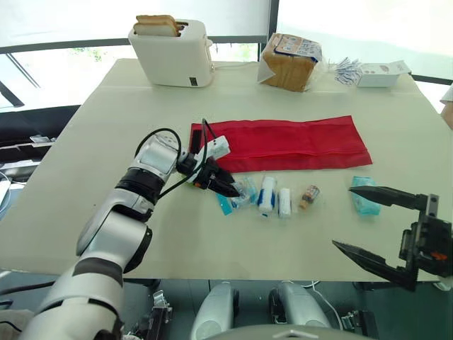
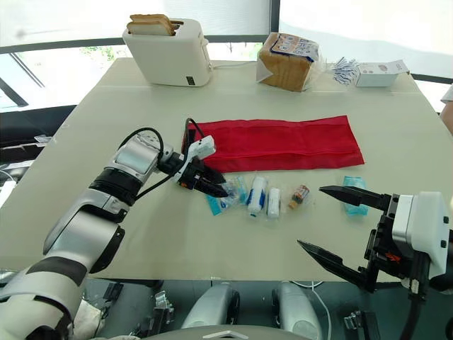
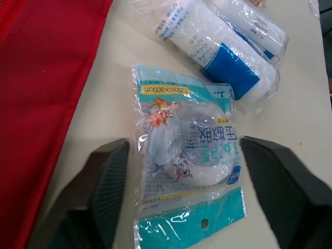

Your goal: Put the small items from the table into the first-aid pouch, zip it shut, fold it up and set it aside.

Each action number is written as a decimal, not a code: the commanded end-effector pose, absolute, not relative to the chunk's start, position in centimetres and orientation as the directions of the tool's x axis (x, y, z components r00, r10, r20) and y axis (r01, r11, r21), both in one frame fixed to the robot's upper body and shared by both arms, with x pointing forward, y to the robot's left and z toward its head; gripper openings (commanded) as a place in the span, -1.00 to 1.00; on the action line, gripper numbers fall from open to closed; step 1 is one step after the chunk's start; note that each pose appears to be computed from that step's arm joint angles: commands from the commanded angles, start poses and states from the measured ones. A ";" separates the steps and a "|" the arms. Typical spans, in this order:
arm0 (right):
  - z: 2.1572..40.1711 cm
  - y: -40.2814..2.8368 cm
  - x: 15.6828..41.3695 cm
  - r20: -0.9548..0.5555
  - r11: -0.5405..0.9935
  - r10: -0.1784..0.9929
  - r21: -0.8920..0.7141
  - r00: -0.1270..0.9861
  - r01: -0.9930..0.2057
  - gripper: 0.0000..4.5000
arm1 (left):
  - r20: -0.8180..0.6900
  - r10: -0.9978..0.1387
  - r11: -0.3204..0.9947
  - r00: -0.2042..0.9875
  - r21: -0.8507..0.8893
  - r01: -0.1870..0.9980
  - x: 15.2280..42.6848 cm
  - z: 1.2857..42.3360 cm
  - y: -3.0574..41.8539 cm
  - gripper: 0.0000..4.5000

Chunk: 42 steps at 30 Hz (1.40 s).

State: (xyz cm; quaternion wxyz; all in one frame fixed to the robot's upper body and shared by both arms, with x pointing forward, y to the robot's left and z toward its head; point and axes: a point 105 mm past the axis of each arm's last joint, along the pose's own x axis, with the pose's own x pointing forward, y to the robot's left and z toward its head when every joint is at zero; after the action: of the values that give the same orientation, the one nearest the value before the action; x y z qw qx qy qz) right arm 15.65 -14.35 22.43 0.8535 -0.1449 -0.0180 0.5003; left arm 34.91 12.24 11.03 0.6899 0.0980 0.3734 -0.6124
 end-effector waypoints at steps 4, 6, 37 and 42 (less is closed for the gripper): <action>22.4 -14.3 15.6 -0.130 0.464 0.846 -0.297 0.517 -0.834 1.00 | -0.595 -0.802 0.240 -0.047 -0.393 0.888 34.0 10.9 12.4 -0.79; 22.1 -14.2 15.8 -0.135 0.481 0.835 -0.291 0.533 -0.827 1.00 | -0.559 -0.829 0.266 -0.014 -0.417 0.869 33.7 11.6 12.8 -0.93; 18.0 -3.9 30.1 -0.110 0.593 0.777 0.459 0.620 -0.662 1.00 | -0.122 -0.736 0.648 0.666 -0.408 0.643 31.8 17.9 9.4 -1.00; 18.1 -3.7 30.4 -0.084 0.575 0.773 0.512 0.628 -0.639 0.77 | -0.111 -0.746 0.636 0.657 -0.413 0.652 31.6 18.0 9.3 -1.00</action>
State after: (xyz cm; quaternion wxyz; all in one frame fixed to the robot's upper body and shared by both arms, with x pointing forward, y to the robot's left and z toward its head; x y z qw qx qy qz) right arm 30.38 -3.44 16.96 0.8736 0.2157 0.1712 0.4013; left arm 31.93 9.51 16.76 0.8926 -0.1804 0.1660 -0.3784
